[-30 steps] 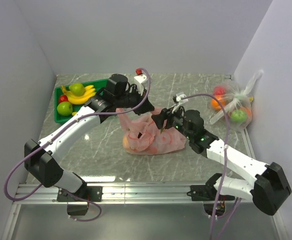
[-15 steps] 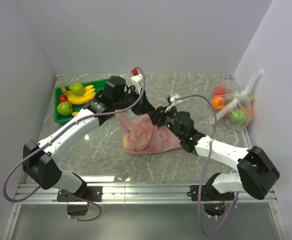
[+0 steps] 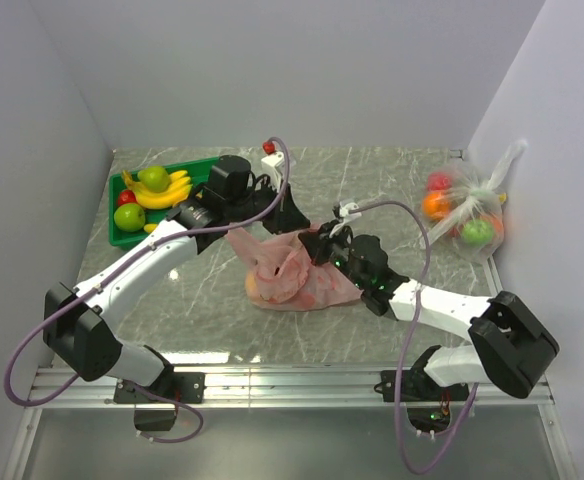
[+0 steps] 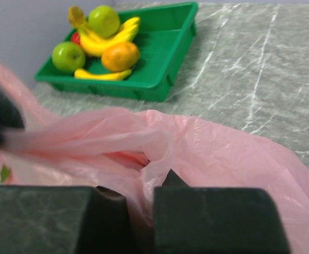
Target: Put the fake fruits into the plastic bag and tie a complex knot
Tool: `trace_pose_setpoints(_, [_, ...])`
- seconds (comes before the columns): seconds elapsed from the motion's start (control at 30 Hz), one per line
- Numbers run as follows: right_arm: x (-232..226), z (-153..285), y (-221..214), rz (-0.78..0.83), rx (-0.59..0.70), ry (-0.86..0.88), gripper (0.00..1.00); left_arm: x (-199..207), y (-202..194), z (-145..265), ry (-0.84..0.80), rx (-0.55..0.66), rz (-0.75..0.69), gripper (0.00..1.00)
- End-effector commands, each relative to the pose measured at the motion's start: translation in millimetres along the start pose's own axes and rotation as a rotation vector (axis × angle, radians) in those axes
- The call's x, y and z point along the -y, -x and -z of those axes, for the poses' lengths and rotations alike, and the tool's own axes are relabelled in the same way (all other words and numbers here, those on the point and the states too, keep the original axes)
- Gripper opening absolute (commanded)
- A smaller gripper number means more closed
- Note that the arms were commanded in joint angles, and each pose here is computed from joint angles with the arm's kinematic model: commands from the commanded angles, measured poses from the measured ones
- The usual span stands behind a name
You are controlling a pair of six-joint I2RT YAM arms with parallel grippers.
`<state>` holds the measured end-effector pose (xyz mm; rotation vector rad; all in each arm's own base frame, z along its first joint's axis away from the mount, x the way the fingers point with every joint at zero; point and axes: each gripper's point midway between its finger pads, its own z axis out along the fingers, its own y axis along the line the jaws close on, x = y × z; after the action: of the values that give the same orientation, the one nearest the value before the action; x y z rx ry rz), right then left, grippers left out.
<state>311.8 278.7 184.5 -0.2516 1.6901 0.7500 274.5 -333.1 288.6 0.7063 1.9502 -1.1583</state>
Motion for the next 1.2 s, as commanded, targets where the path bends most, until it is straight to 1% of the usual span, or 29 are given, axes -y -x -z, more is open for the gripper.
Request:
trace_pose_setpoints(0.0, [12, 13, -24, 0.058, -0.08, -0.01, 0.0, 38, 25, 21, -0.117, 0.072, -0.1, 0.0])
trace_pose_setpoints(0.07, [8, 18, -31, 0.078, -0.121, 0.022, 0.0, 32, 26, 23, -0.11, 0.072, -0.146, 0.0])
trace_pose_setpoints(0.1, [2, 23, -36, 0.105, -0.147, 0.068, 0.0, 31, 24, 24, -0.116, 0.058, -0.162, 0.0])
trace_pose_setpoints(0.13, [0, 26, -40, 0.118, -0.163, 0.09, 0.0, 25, 25, 24, -0.107, 0.053, -0.229, 0.0])
trace_pose_setpoints(0.2, [-1, 32, -49, 0.169, -0.192, 0.126, 0.0, 19, 28, 22, -0.106, 0.036, -0.306, 0.0])
trace_pose_setpoints(0.23, [2, 35, -55, 0.182, -0.212, 0.125, 0.0, 17, 27, 22, -0.122, 0.026, -0.344, 0.0])
trace_pose_setpoints(0.27, [4, 36, -58, 0.206, -0.225, 0.125, 0.0, 12, 31, 25, -0.117, 0.014, -0.446, 0.0])
trace_pose_setpoints(0.43, [11, 39, -64, 0.214, -0.283, 0.118, 0.0, -11, 43, 28, -0.1, -0.018, -0.59, 0.0])
trace_pose_setpoints(0.47, [12, 38, -64, 0.206, -0.288, 0.117, 0.0, -13, 49, 32, -0.082, -0.015, -0.591, 0.01])
trace_pose_setpoints(0.5, [10, 37, -58, 0.201, -0.28, 0.12, 0.0, -13, 52, 35, -0.082, -0.012, -0.583, 0.19])
trace_pose_setpoints(0.53, [8, 39, -58, 0.194, -0.292, 0.126, 0.0, -17, 56, 42, -0.08, -0.006, -0.564, 0.33])
trace_pose_setpoints(0.57, [7, 39, -55, 0.185, -0.29, 0.124, 0.0, -14, 57, 48, -0.09, 0.003, -0.498, 0.47])
trace_pose_setpoints(0.6, [4, 37, -47, 0.18, -0.276, 0.124, 0.0, -7, 67, 59, -0.087, 0.051, -0.482, 0.63])
trace_pose_setpoints(0.63, [4, 38, -45, 0.173, -0.282, 0.123, 0.0, -10, 71, 72, -0.068, 0.08, -0.402, 0.71])
trace_pose_setpoints(0.67, [1, 37, -37, 0.167, -0.266, 0.122, 0.0, -4, 67, 88, -0.055, 0.117, -0.383, 0.8])
trace_pose_setpoints(0.7, [1, 38, -36, 0.159, -0.27, 0.118, 0.0, -2, 77, 98, -0.031, 0.184, -0.387, 0.94])
trace_pose_setpoints(0.73, [0, 38, -34, 0.155, -0.269, 0.114, 0.0, -8, 80, 111, 0.016, 0.228, -0.336, 0.97])
trace_pose_setpoints(0.77, [1, 38, -32, 0.141, -0.271, 0.103, 0.0, -6, 69, 124, 0.042, 0.251, -0.322, 0.99])
trace_pose_setpoints(0.83, [0, 37, -28, 0.123, -0.27, 0.091, 0.0, -11, 54, 135, 0.066, 0.252, -0.298, 0.99])
trace_pose_setpoints(0.87, [0, 38, -27, 0.118, -0.269, 0.089, 0.0, -13, 39, 138, 0.077, 0.236, -0.282, 0.99])
trace_pose_setpoints(0.93, [1, 38, -28, 0.1, -0.275, 0.073, 0.0, -14, 17, 138, 0.055, 0.194, -0.247, 0.99])
trace_pose_setpoints(0.97, [2, 38, -26, 0.094, -0.274, 0.068, 0.0, -16, 0, 135, 0.036, 0.163, -0.23, 0.99])
trace_pose_setpoints(1.03, [3, 39, -26, 0.079, -0.279, 0.053, 0.0, -15, -12, 132, -0.004, 0.154, -0.235, 0.99])
trace_pose_setpoints(1.07, [3, 38, -24, 0.068, -0.275, 0.049, 0.0, -21, -23, 127, -0.008, 0.138, -0.226, 0.99])
trace_pose_setpoints(1.17, [2, 37, -21, 0.063, -0.274, 0.05, 0.0, -41, -35, 117, 0.02, 0.109, -0.242, 0.99])
